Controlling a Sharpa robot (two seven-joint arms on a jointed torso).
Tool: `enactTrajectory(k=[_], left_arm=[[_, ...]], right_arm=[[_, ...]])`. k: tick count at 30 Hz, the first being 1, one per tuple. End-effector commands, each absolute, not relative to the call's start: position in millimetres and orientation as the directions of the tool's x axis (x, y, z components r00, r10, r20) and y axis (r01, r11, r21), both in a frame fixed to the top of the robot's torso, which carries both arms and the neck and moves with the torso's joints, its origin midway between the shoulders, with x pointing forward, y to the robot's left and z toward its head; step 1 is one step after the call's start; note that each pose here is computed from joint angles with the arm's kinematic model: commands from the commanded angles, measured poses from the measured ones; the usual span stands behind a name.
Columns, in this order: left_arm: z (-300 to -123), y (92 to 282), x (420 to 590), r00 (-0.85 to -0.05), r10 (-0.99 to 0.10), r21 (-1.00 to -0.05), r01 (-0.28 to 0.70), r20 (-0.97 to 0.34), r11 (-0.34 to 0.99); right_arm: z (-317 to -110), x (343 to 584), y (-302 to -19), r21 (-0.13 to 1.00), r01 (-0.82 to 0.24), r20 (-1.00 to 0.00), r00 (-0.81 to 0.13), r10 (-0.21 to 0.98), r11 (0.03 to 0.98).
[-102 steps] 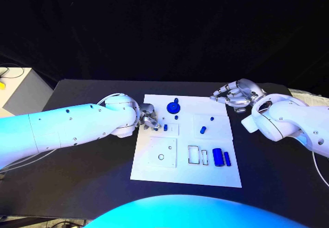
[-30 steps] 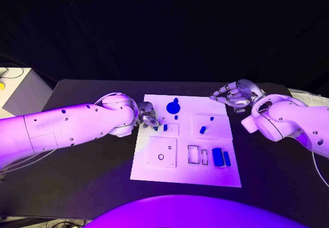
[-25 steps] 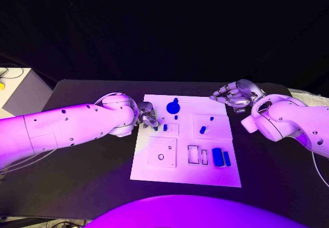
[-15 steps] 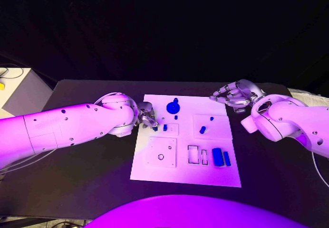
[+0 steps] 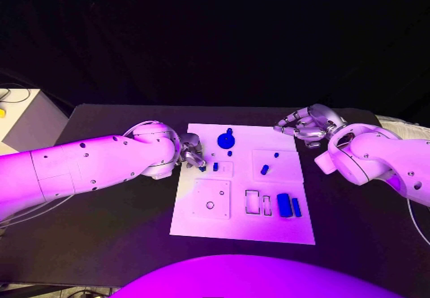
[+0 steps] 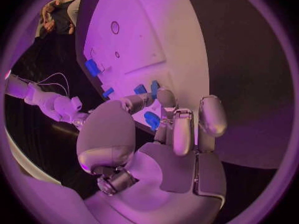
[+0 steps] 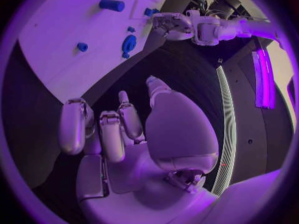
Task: Assemble the parts on the task board
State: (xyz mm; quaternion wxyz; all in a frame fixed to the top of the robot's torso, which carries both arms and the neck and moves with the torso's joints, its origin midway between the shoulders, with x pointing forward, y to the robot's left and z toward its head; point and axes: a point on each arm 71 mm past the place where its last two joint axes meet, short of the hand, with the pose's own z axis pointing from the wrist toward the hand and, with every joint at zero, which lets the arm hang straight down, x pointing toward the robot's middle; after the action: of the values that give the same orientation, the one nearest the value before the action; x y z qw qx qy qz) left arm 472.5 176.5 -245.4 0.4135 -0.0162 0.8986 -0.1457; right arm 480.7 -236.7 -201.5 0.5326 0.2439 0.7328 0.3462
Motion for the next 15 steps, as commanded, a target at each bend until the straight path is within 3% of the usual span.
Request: enactTrajectory(k=[1,15], left_arm=[[-246.3,174.4,471.0,-0.671,-0.171,-0.300,0.079,-0.721,0.951],[-242.0,175.1,468.4,-0.645,-0.314,-0.417,0.009,-0.697,0.909]], right_arm=[[-201.6,480.4,-235.9,0.768,-0.021,-0.612,-0.321,0.723,0.640],[-202.0,480.5,-236.3,0.768,-0.020,-0.612,-0.318,0.724,0.640]])
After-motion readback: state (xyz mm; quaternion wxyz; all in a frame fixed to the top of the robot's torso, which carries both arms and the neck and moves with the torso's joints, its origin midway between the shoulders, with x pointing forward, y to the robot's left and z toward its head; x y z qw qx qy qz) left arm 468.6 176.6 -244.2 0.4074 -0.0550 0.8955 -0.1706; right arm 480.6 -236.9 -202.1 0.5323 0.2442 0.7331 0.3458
